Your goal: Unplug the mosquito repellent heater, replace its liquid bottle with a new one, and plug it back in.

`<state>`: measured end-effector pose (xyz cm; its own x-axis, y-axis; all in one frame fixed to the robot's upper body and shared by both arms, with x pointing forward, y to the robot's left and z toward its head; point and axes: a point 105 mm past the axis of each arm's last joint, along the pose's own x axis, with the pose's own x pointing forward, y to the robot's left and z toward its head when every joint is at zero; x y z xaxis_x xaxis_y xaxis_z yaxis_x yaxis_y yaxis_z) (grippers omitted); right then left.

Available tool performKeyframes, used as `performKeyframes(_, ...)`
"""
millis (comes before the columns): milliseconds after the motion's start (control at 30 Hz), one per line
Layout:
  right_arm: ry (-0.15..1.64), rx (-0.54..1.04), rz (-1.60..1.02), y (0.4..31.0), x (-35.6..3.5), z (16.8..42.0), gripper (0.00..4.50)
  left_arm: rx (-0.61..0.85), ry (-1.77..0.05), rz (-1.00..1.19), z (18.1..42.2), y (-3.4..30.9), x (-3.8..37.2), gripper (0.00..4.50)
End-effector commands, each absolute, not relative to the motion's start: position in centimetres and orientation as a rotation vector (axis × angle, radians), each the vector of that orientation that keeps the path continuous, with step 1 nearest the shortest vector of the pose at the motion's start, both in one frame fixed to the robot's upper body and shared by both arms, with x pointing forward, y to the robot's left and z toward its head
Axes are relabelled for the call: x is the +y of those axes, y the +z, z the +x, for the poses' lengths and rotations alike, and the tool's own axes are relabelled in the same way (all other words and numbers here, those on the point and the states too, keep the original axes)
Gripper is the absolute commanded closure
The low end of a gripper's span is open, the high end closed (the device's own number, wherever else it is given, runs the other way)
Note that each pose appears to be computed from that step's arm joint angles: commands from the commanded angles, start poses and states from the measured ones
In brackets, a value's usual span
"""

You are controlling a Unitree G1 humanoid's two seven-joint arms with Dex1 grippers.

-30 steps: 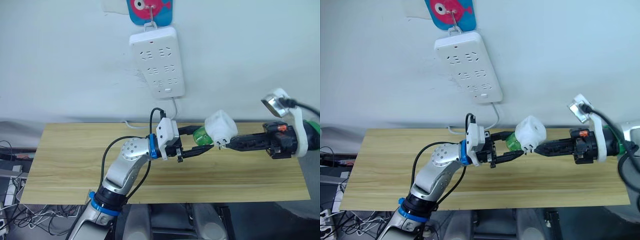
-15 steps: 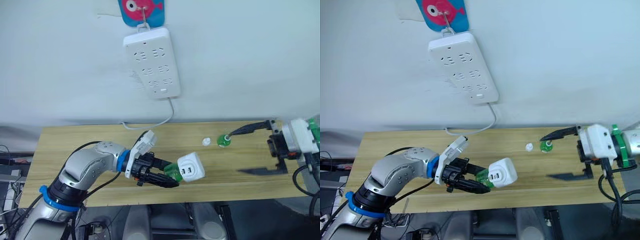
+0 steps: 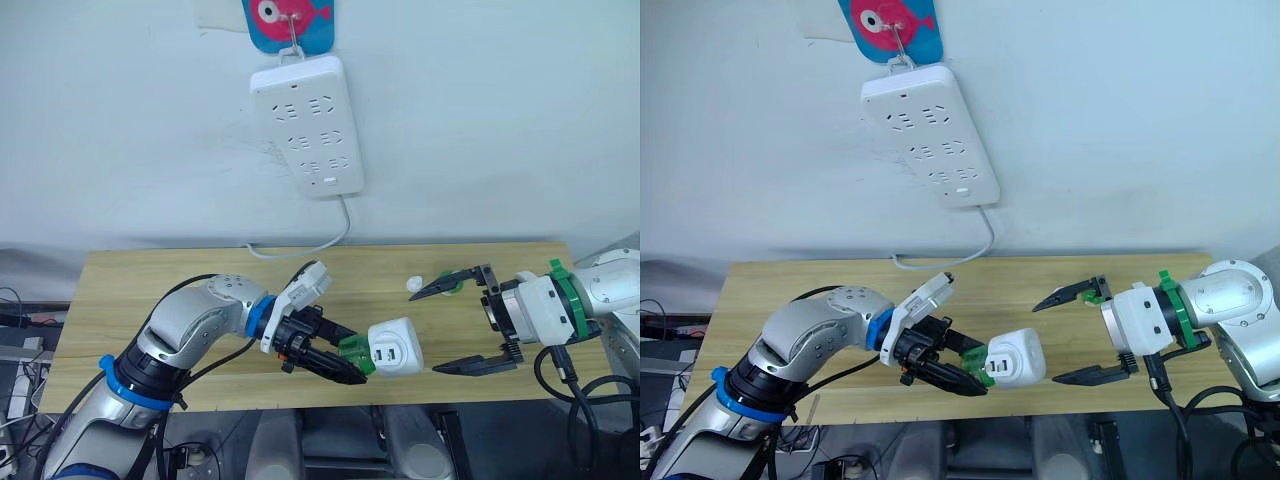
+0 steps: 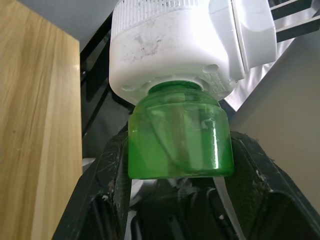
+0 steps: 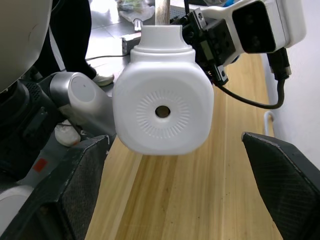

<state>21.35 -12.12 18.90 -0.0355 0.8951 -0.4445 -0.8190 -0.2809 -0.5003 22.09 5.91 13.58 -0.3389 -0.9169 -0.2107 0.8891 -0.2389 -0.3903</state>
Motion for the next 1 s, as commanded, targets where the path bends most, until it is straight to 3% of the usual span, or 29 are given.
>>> performKeyframes(33,1.708,-0.178,-0.844,19.0,-10.9,20.4,0.04,0.477,-1.903,-0.052,21.4,14.2,5.0,2.23)
performKeyframes(333,1.721,-0.204,-0.854,18.6,-10.0,20.6,0.04,0.464,-1.918,-0.059,21.1,14.5,4.5,2.23)
performKeyframes(433,1.717,-0.211,-0.861,18.6,-9.9,20.7,0.60,0.460,-1.922,-0.063,21.0,14.6,4.4,2.23)
performKeyframes(533,1.712,-0.221,-0.871,18.6,-9.9,20.9,1.52,0.455,-1.926,-0.065,20.9,14.7,4.3,2.23)
performKeyframes(700,1.707,-0.235,-0.861,18.9,-10.0,20.9,1.55,0.451,-1.913,-0.082,21.1,14.8,4.1,2.23)
performKeyframes(833,1.687,-0.224,-0.839,19.1,-10.4,21.0,1.55,0.439,-1.871,-0.068,22.0,15.0,4.4,0.98)
performKeyframes(933,1.581,-0.106,-0.784,18.5,-12.0,21.8,1.55,0.391,-1.771,-0.030,23.7,15.8,5.5,0.10)
performKeyframes(1000,1.469,0.034,-0.683,17.7,-13.5,22.5,1.55,0.348,-1.718,0.032,24.3,16.5,6.2,0.00)
